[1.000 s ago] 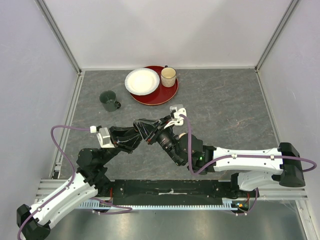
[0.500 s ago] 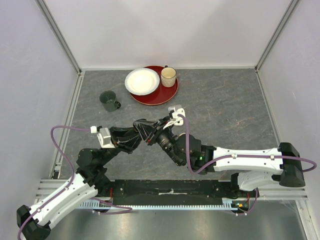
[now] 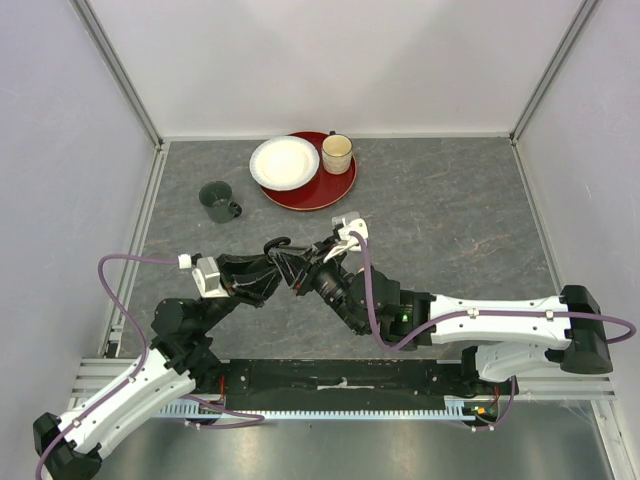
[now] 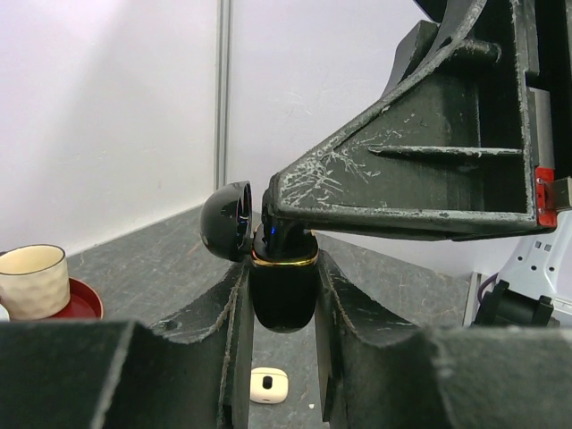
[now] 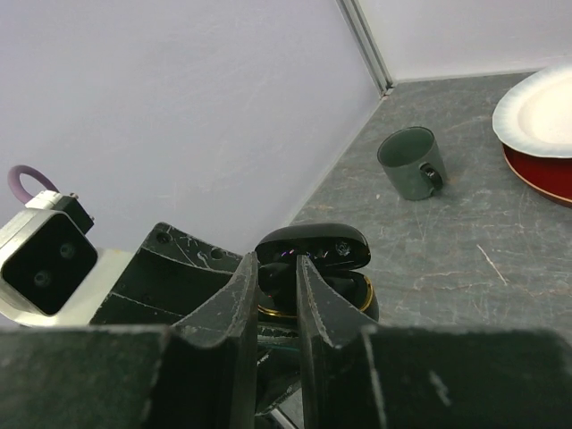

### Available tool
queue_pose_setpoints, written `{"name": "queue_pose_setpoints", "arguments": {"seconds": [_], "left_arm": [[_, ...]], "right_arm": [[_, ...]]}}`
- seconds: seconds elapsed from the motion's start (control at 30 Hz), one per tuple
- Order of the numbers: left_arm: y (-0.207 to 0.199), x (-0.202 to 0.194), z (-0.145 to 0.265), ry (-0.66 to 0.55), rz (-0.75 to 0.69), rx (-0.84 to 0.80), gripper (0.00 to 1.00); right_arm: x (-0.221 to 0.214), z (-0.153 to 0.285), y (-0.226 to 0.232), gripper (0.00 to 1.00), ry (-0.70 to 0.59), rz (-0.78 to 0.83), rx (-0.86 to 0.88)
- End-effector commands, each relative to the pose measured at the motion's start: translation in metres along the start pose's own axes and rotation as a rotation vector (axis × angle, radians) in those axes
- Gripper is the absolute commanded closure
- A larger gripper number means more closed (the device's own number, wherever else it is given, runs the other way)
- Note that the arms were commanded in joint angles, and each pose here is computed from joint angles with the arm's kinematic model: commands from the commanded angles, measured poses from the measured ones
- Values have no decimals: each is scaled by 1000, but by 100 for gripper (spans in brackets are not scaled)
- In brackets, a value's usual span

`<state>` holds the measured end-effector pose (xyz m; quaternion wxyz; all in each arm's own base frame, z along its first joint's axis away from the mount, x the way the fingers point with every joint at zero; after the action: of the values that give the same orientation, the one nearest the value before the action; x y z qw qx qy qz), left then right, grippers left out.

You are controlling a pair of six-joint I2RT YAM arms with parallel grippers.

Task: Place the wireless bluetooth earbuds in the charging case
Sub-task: Place the earbud in the charging case.

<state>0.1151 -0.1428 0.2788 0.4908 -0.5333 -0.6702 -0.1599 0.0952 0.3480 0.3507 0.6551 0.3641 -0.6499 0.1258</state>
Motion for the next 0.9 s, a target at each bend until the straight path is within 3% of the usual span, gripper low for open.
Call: {"name": "queue_pose_setpoints", "arguments": {"seconds": [0.0,0.27,0.67,0.77,0.87], "left_arm": [[-10,34,-5,-165,-71,-30,98],[-10,34,-5,-165,-66,-34,98],[-12,31,-5,-133,-55,-51,98],[-12,30,-4,-127,-49,-54,98],[-12,29,-4,-123,-45,-50,98]], "right_arm": [[-8,4,-9,100,76,121,-67],[-8,2,-5,100,107,149,-64],[29,1,-2,48,46,145,-79],[44,1,1,39,14,130,-74],[54,1,2,35,-14,132,-71]]}}
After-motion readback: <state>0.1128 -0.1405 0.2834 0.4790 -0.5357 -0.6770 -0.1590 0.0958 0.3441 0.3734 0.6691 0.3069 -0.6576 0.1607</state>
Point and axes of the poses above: each gripper's point midway between its finger pads, its own z axis back along the fingers, its own y axis along the line the jaws close on, x = y × z, the point moved 9 cm from there along z, back along the fingers, and after that the axes turned 15 degrees about z, right-handed, at the moved point
